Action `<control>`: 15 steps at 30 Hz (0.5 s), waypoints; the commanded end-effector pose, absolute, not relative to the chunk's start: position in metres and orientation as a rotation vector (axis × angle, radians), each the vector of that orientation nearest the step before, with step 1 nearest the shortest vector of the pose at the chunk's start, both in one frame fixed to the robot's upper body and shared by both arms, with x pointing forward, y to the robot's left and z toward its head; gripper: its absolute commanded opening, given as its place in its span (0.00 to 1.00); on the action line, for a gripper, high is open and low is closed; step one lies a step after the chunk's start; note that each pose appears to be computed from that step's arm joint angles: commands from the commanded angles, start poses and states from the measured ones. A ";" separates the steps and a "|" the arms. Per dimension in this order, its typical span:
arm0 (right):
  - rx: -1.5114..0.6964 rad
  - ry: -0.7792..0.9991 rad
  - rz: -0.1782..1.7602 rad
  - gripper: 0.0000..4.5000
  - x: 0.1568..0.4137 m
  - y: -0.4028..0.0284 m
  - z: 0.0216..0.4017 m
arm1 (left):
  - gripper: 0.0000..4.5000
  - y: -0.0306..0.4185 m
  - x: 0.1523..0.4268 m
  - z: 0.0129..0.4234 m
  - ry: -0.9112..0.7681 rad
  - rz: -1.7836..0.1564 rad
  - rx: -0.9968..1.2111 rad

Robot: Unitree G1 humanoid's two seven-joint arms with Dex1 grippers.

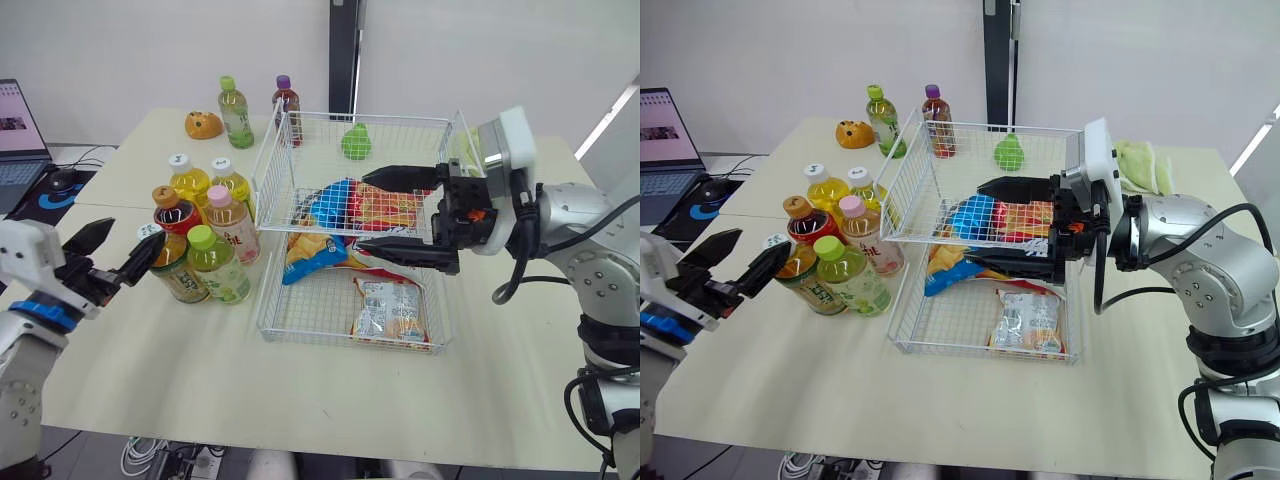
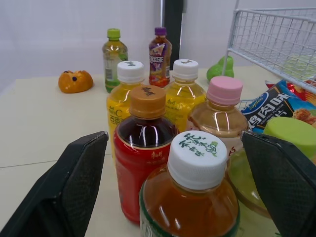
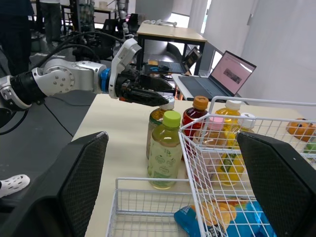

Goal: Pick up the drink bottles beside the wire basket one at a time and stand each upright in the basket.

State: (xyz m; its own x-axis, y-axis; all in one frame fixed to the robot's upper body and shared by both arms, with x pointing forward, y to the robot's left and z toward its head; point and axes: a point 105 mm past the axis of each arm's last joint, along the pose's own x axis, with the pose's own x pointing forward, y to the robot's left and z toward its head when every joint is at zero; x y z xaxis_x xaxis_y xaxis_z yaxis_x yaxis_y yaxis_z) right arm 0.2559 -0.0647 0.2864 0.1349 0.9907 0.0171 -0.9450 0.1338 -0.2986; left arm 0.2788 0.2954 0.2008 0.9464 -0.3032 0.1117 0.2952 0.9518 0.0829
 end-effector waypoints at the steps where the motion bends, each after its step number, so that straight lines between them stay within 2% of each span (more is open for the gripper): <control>1: -0.259 -0.289 1.401 0.99 0.247 -0.068 0.298 | 1.00 0.291 0.285 0.209 -0.150 -0.328 0.115; 4: -0.258 -0.292 1.388 0.99 0.247 -0.069 0.299 | 1.00 0.288 0.288 0.208 -0.150 -0.343 0.124; 7: -0.260 -0.294 1.381 1.00 0.246 -0.070 0.300 | 0.86 0.287 0.290 0.206 -0.146 -0.355 0.120; 15: -0.258 -0.299 1.374 1.00 0.245 -0.071 0.301 | 0.30 0.286 0.290 0.199 -0.120 -0.365 0.121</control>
State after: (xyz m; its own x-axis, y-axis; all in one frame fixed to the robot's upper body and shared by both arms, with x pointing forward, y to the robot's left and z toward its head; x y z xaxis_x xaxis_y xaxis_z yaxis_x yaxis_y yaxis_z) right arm 0.2516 -0.0679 0.2925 0.1750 0.9840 0.0334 -0.9326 0.1766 -0.3146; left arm 0.2902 0.2881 0.1938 0.9322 -0.3527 0.0807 0.3427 0.9323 0.1160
